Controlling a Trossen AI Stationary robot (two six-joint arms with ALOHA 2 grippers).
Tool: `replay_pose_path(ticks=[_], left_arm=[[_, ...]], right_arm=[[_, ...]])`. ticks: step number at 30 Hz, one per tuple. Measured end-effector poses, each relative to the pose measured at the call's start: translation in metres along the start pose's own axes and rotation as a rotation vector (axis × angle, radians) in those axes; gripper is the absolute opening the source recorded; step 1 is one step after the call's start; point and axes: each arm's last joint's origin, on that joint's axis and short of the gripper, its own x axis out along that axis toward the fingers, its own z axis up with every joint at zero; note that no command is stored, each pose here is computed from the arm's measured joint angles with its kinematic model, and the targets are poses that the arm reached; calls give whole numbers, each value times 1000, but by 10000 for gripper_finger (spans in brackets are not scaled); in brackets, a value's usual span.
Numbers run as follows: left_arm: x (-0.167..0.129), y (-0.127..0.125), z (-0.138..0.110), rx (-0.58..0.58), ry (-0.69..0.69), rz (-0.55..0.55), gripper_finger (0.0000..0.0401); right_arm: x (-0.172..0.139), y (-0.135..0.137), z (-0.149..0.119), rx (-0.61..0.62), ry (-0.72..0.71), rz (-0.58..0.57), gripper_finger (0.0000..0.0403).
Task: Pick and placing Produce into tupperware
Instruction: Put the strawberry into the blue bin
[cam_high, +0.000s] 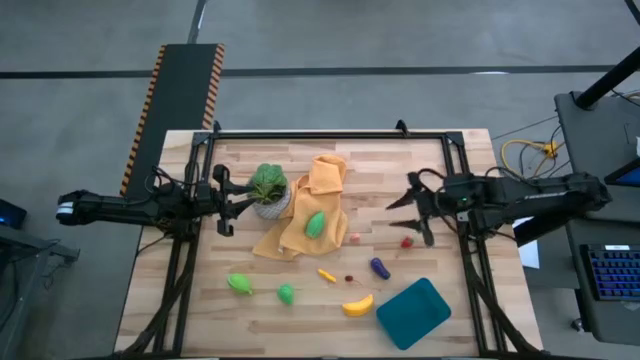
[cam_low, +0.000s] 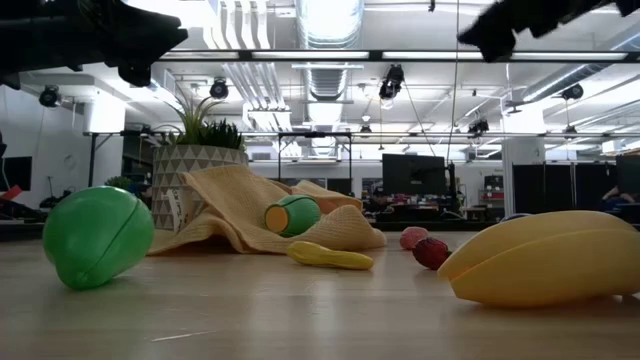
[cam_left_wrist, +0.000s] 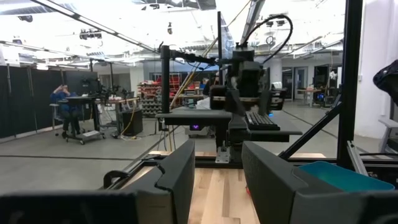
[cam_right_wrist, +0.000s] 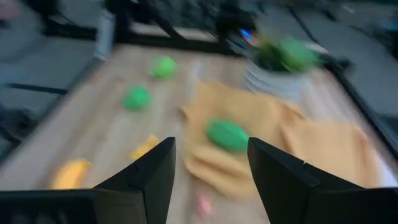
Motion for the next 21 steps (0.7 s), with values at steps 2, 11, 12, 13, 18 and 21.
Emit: replay_pose_path(ticks=[2, 11, 12, 13, 18, 21], left_arm=[[0, 0, 0, 0, 3, 0, 121], [1, 0, -1, 2, 10, 0, 121], [1, 0, -1, 2, 10, -1, 121], [1, 0, -1, 2, 10, 0, 121], [1, 0, -1, 2, 10, 0, 121], [1, 0, -1, 2, 9, -1, 121]], right_arm=[[-14, -1, -6, 29, 54, -55, 194], [-51, 4, -21, 217, 32, -45, 194], [-51, 4, -21, 214, 33, -37, 194], [-50, 5, -21, 214, 43, -31, 194], [-47, 8, -17, 223, 61, 3, 194], [-52, 8, -7, 215, -39, 50, 194]])
